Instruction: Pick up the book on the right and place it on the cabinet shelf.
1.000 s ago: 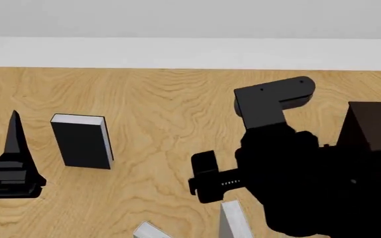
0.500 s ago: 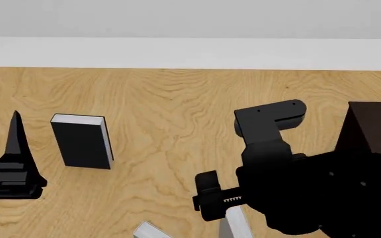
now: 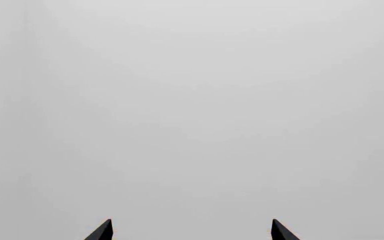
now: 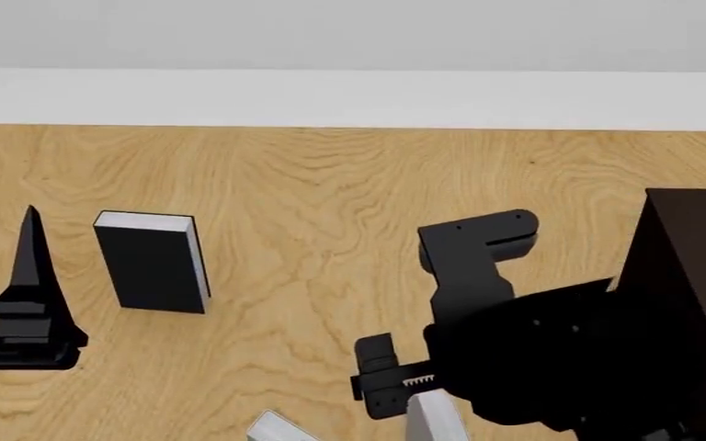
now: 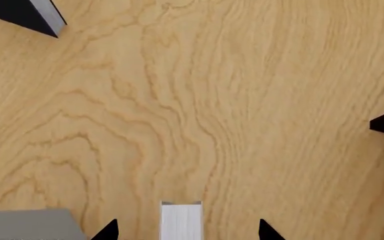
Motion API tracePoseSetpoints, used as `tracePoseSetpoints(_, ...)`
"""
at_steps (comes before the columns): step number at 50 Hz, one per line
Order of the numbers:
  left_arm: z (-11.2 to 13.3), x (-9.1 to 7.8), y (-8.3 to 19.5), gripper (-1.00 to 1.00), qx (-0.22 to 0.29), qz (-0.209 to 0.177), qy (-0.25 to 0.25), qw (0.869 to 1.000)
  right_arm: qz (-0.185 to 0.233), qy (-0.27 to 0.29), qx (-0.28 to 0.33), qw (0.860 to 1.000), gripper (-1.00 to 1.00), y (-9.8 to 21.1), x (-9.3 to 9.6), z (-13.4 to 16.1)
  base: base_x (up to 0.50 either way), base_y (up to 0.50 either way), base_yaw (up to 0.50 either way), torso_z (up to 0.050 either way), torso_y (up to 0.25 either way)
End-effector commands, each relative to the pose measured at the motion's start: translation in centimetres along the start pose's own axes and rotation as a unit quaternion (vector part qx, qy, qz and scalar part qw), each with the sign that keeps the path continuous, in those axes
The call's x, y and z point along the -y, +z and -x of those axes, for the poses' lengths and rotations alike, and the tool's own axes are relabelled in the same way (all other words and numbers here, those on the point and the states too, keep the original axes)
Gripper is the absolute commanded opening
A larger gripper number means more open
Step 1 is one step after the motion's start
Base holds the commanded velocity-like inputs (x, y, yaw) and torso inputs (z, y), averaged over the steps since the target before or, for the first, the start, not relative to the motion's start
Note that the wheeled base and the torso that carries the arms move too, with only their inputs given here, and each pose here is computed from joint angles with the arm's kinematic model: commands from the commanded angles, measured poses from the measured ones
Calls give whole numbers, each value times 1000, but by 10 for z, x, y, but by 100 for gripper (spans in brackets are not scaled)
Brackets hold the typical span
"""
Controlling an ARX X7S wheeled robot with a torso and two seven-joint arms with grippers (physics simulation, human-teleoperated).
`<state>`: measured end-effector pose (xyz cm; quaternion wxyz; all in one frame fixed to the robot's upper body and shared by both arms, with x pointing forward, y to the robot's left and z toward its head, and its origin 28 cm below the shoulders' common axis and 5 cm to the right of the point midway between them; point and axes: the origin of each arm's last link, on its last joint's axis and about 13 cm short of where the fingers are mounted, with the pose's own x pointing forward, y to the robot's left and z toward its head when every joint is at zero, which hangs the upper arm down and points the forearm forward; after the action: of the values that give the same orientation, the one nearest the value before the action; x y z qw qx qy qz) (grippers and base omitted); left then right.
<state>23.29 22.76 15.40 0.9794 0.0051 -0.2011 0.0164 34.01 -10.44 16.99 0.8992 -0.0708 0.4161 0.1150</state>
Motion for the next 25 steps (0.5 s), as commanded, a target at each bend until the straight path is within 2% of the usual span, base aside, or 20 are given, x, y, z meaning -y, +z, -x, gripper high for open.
tracePoseSetpoints(1,0,0,0,100,-1,1,-2,1000,4,11,-13,1000,100,-9,-2,-16,0,0,0,0,0)
tracePoseSetpoints(25,-1,1,-2,100,-2,-2,0,1000,-11,19,-30,999,100,-27,0,-40,0,0,0,0,0)
